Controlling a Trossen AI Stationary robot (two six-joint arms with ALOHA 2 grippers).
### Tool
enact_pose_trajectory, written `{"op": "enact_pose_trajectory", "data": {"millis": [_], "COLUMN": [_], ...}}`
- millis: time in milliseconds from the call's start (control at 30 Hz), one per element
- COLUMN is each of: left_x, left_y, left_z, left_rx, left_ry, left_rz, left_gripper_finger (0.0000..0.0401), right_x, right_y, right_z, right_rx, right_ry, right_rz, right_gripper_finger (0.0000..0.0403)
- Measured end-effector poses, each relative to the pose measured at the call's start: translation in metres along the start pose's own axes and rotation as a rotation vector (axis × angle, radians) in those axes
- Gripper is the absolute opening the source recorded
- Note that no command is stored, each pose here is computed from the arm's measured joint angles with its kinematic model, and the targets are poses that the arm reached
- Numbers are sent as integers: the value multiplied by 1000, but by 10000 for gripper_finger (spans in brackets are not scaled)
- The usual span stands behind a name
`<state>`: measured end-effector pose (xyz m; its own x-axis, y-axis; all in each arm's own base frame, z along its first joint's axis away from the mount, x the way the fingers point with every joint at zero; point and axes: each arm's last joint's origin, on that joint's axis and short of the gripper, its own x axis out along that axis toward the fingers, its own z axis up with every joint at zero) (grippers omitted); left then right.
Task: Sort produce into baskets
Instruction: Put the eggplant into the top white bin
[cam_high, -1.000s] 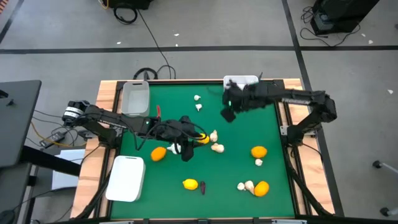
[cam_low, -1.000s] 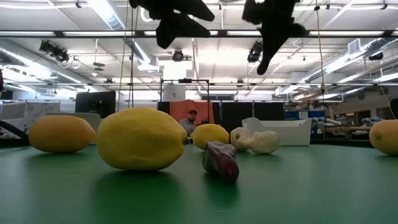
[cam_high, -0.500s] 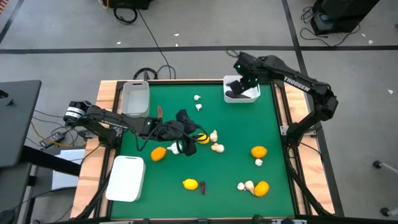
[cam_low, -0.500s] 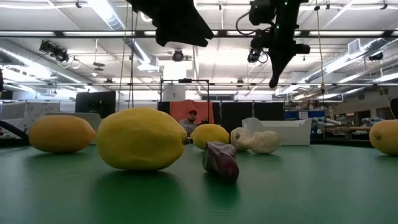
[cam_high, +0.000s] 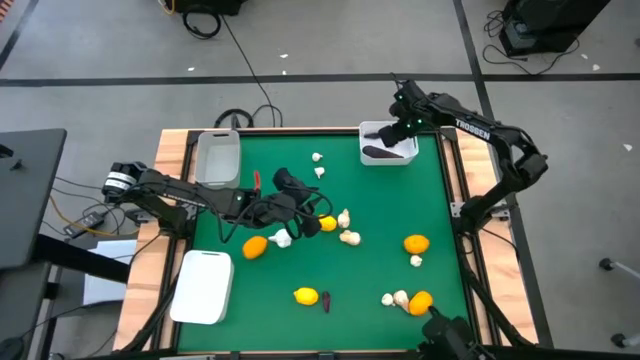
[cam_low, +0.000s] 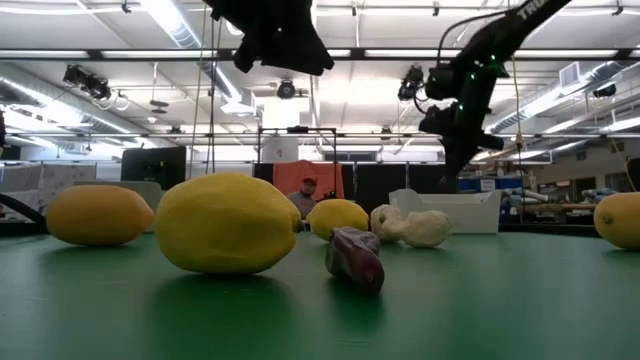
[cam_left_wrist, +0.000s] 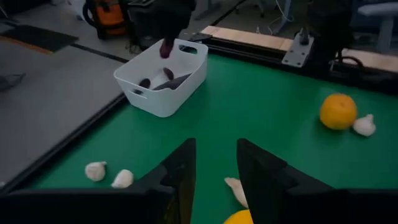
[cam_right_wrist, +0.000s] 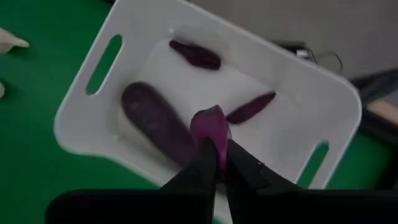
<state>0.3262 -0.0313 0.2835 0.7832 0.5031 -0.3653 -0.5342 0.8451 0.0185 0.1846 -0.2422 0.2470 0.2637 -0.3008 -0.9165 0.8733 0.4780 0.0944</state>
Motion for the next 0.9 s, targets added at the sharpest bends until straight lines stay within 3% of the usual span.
{"op": "enact_pose_trajectory", "data": {"millis": [367,533,667,900], "left_x": [0,0,0,-1], "left_y": [0,-1,-2,-6], "left_z": [1,3,4,0], "left_rx": [13,-3,-42,-198], "left_ry": [-10,-25,-29,56], "left_rz": [-3,-20,-48,-178], "left_gripper_finger": [121,121,121,121], "right_x": [11,11,10,7], "right_y": [-19,-19,-11,19], "right_z": [3,2,1,-5], "right_rx": [94,-4,-115,-133], "right_ry": [-86,-76,-63,2], "right_rz": [-40,-9,160,531], "right_gripper_finger": [148,165,161,149]}}
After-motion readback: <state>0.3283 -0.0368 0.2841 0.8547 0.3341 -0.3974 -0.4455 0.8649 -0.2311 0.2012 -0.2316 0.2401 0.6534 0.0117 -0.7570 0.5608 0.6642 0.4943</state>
